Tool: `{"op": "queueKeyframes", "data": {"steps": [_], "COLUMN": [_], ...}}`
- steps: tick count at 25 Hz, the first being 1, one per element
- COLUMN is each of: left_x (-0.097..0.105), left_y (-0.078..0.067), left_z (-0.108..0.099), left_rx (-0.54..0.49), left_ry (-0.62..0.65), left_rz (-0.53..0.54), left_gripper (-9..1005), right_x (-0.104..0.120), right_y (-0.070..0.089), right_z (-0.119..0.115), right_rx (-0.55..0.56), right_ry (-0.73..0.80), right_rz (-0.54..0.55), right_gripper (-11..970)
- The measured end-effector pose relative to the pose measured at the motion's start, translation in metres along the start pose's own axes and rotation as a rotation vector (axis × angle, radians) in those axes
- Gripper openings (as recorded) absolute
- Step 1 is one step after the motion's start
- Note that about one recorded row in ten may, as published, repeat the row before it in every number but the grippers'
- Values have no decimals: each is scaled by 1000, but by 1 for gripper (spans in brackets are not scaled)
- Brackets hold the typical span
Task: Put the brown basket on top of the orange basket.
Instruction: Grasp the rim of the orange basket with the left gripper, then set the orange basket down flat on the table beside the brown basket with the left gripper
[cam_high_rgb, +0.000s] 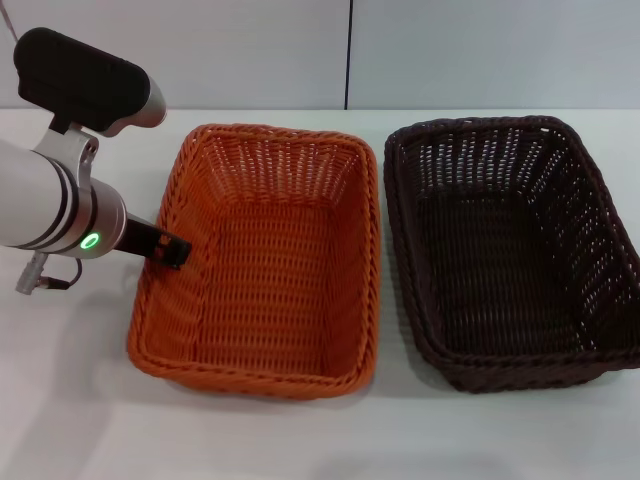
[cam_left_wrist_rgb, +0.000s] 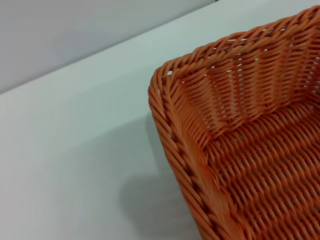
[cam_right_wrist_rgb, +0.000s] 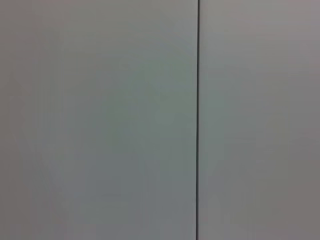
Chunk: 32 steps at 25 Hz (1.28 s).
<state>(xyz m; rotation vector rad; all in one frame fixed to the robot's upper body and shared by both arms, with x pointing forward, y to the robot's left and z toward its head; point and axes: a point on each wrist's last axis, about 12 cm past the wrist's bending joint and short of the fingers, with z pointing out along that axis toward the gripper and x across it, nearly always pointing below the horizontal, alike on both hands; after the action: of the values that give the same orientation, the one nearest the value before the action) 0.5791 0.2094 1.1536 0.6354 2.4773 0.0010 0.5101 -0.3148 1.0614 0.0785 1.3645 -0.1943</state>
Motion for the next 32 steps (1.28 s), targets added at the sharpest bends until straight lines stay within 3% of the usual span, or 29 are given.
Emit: {"op": "queueKeyframes", "data": {"steps": [6,14,22,27,32], "left_x": [-4,-11,-18,-25,-26], "left_y": [1,6,9,13,12], "left_z": [-6,-24,-42,-59,-78], "left_rx": [-36,-76,-109,-133,-85], "left_ry": [-24,-89,-124,-179,-261], "left_rz": [88,330,636,735,822], "left_gripper": [296,286,278,247,205], "right_x": [-1,-2,-1,-2,-3], "right_y": [0,1,0,1,2], "right_z": [0,1,0,0,0], "right_rx": [1,-1,1,2,3], "right_ry": [-4,-10,-5,-7,-13], "right_rz": [2,4,1,5,12], "right_gripper": [697,696,694,694,693]}}
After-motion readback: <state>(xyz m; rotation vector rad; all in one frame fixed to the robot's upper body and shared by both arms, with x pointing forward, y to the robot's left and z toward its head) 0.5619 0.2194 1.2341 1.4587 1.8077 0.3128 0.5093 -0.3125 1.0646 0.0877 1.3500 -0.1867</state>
